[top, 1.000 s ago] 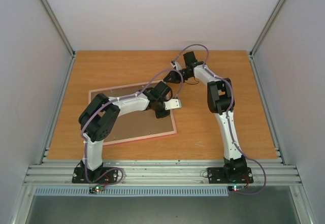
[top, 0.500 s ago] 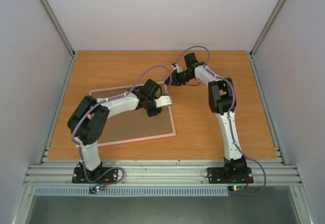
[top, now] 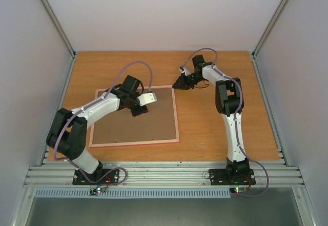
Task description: Put the photo into the frame
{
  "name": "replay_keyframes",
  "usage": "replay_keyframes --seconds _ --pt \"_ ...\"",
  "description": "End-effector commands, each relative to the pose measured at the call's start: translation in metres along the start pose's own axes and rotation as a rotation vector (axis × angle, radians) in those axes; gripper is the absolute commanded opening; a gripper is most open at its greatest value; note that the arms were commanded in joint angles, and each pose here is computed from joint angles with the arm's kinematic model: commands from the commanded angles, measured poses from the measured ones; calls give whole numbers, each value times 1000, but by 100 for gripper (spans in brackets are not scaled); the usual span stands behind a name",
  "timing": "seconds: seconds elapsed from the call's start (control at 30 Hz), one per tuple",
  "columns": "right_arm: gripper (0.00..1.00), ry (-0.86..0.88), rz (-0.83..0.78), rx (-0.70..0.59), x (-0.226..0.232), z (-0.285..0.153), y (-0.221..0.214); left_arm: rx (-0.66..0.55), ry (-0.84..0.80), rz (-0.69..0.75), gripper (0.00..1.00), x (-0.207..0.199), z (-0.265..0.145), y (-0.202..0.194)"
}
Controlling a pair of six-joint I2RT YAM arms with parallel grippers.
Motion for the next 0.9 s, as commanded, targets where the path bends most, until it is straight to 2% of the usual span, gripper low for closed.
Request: replay_keyframes --seconds 0.0,0.23,0.37,0.5,0.6,0.77,0.87 --pt "15 -99 68 21 -13 -37 -16 50 -83 -58 43 -3 -24 -14" --pt "16 -127 72 12 -10 -67 -27 165 -104 16 53 -25 -41 -56" --pt "16 -141 96 9 -11 -83 -40 185 -160 77 60 -41 -50 -74" --pt "17 -149 136 -1 -17 -97 -50 196 -176 125 63 -53 -46 -80" --pt "22 -142 154 -25 -17 -107 -53 225 -180 157 63 -63 -34 -80" --pt "37 -139 162 -71 -7 -128 -56 218 -181 193 62 -78 -20 -77" --pt "42 -134 172 -79 2 -134 -63 223 -206 217 59 -88 -11 -76"
Point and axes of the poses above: each gripper's point midway between its finger pads, its own z axis out along the fingers, its own x axis along the line the jaws close on, y = z × x, the point moved 10 cm from there along -z, back along the fingers, and after that the axes turned 13 degrees about -z, right-handed, at the moved point
